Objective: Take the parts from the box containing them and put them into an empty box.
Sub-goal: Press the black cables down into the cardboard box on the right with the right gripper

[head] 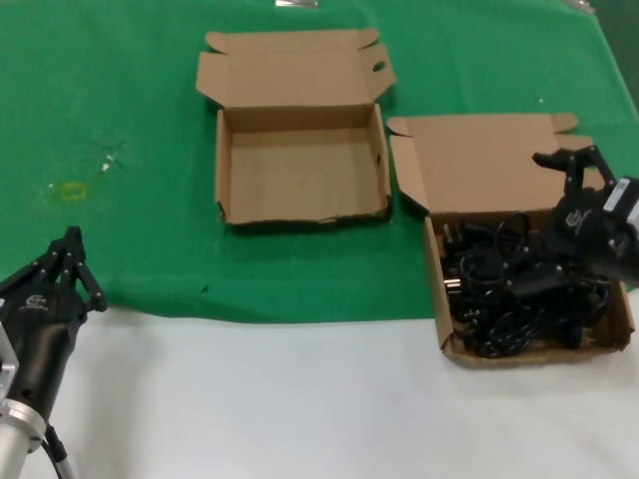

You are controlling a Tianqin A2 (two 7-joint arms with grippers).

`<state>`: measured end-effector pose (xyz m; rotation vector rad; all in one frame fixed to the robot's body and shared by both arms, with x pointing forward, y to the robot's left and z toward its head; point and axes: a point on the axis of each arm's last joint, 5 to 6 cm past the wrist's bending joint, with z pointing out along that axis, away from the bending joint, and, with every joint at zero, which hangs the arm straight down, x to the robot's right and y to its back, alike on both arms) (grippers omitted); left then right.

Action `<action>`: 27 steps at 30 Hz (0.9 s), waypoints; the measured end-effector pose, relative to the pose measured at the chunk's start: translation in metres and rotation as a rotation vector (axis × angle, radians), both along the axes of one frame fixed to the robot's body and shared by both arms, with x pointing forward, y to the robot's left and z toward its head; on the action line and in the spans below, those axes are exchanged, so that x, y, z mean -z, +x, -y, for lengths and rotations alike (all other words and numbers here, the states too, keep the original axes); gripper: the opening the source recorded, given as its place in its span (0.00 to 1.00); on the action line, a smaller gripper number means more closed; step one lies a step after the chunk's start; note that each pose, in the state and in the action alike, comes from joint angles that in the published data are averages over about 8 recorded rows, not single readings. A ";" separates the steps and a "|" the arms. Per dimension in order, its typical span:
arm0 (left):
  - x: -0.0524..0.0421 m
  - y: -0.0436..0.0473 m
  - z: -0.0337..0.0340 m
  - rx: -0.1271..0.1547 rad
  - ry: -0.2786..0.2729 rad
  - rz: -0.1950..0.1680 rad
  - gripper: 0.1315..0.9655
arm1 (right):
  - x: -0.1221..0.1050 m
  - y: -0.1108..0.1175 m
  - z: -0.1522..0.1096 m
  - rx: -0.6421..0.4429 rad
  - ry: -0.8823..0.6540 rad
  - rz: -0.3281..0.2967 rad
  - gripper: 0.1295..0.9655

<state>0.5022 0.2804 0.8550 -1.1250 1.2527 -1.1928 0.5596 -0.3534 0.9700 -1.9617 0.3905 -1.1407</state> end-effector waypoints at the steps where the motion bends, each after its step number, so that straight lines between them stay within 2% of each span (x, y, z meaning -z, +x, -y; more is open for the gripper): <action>1: 0.0000 0.0000 0.0000 0.000 0.000 0.000 0.02 | -0.003 0.001 0.002 -0.015 -0.022 -0.010 1.00; 15: 0.0000 0.0000 0.0000 0.000 0.000 0.000 0.01 | -0.033 0.023 0.020 -0.209 -0.334 -0.132 1.00; 27: 0.0000 0.0000 0.0000 0.000 0.000 0.000 0.01 | -0.053 0.062 0.026 -0.327 -0.541 -0.163 1.00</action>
